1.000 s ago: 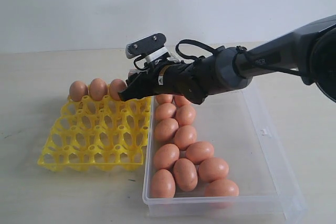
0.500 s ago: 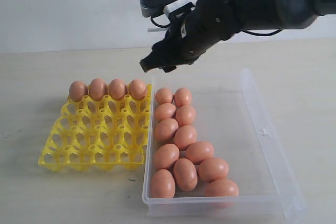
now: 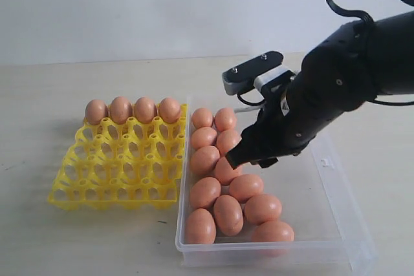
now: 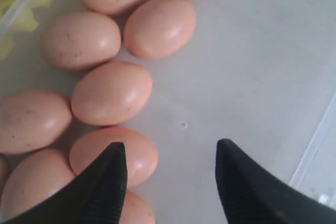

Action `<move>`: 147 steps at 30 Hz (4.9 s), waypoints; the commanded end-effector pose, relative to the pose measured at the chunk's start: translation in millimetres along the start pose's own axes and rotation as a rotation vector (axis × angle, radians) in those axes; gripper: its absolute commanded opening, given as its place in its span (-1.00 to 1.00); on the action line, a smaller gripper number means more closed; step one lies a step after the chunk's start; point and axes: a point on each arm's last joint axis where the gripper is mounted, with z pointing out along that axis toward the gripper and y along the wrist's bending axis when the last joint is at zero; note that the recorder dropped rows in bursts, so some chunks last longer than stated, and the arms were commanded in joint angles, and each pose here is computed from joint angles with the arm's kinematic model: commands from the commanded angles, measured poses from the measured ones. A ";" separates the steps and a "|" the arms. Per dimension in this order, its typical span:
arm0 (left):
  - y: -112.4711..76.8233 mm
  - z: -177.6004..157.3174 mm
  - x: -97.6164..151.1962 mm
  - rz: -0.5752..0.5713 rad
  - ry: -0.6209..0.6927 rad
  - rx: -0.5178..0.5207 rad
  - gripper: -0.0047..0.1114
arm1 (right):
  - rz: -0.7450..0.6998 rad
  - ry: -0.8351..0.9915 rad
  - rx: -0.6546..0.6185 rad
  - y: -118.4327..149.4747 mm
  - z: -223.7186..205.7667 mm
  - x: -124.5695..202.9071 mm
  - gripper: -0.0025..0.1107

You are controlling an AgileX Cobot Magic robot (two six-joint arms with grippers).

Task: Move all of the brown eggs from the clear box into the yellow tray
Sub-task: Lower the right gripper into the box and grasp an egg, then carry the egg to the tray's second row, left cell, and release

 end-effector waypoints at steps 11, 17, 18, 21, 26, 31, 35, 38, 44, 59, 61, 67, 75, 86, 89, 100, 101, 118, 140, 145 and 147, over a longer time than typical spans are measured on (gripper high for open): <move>0.2 -0.9 -2.3 -0.013 -0.019 -0.002 -0.92 | 0.419 -0.018 -0.128 10.8 9.6 20.4 -0.02; 0.2 -0.9 -2.3 -0.013 -0.019 -0.002 -0.92 | 0.394 -0.020 -0.123 10.5 9.7 20.4 -0.02; 0.2 -0.9 -2.3 -0.013 -0.019 -0.002 -0.92 | 0.342 -0.024 -0.118 10.6 9.7 20.4 -0.02; 0.2 -0.9 -2.3 -0.013 -0.019 -0.002 -0.92 | 0.047 -0.031 -0.112 10.6 9.2 21.3 -0.02; 0.2 -0.9 -2.3 -0.013 -0.019 -0.002 -0.92 | -0.379 -0.007 -0.112 10.4 8.7 25.6 -0.02; 0.2 -0.9 -2.3 -0.013 -0.019 -0.002 -0.92 | -0.527 -0.003 -0.116 10.5 8.1 25.8 -0.02; 0.2 -0.9 -2.3 -0.013 -0.019 -0.002 -0.92 | -0.569 -0.004 -0.120 10.7 5.8 22.3 -0.02; 0.2 -0.9 -2.3 -0.013 -0.019 -0.002 -0.92 | -0.615 -0.022 -0.122 11.2 4.6 19.0 0.07; 0.2 -0.9 -2.3 -0.013 -0.019 -0.002 -0.92 | -0.646 -0.040 -0.118 11.6 7.4 17.5 0.15; 0.2 -0.9 -2.3 -0.013 -0.019 -0.002 -0.92 | -0.641 0.000 -0.128 14.6 39.5 9.8 0.15; 0.2 -0.9 -2.3 -0.013 -0.019 -0.002 -0.92 | -0.641 0.010 -0.132 15.1 43.9 8.2 0.15; 0.2 -0.9 -2.3 -0.013 -0.019 -0.002 -0.92 | -0.647 0.055 -0.146 15.8 51.3 11.8 0.15; 0.2 -0.9 -2.3 -0.013 -0.019 -0.002 -0.92 | -0.647 0.057 -0.147 16.0 54.1 12.4 -0.46; 0.2 -0.9 -2.3 -0.013 -0.019 -0.002 -0.92 | -0.560 -0.261 -0.041 7.3 -25.9 -18.6 -0.96; 0.2 -0.9 -2.3 -0.013 -0.019 -0.002 -0.92 | -0.372 -0.497 -0.009 6.6 -37.5 -39.2 -0.96; 0.2 -0.9 -2.3 -0.013 -0.019 -0.002 -0.92 | -0.145 -0.744 -0.195 78.2 26.2 -98.9 -0.96; 0.2 -0.9 -2.3 -0.013 -0.019 -0.002 -0.92 | -0.085 -0.788 -0.236 85.7 33.1 -109.1 -0.96; 0.9 -0.9 -1.9 0.012 -0.014 -0.010 -0.92 | 0.030 -0.862 -0.448 142.0 125.6 -149.0 -0.96; 0.9 -0.9 -1.9 0.012 -0.014 -0.010 -0.92 | 0.044 -0.739 -0.431 151.8 154.6 -137.3 -0.62; 0.9 -0.9 -1.9 0.012 -0.014 -0.010 -0.92 | 0.043 -0.722 -0.423 151.3 155.9 -136.2 -0.30; 0.9 -0.9 -1.9 0.012 -0.014 -0.010 -0.92 | 0.047 -0.722 -0.423 151.2 155.9 -136.2 -0.14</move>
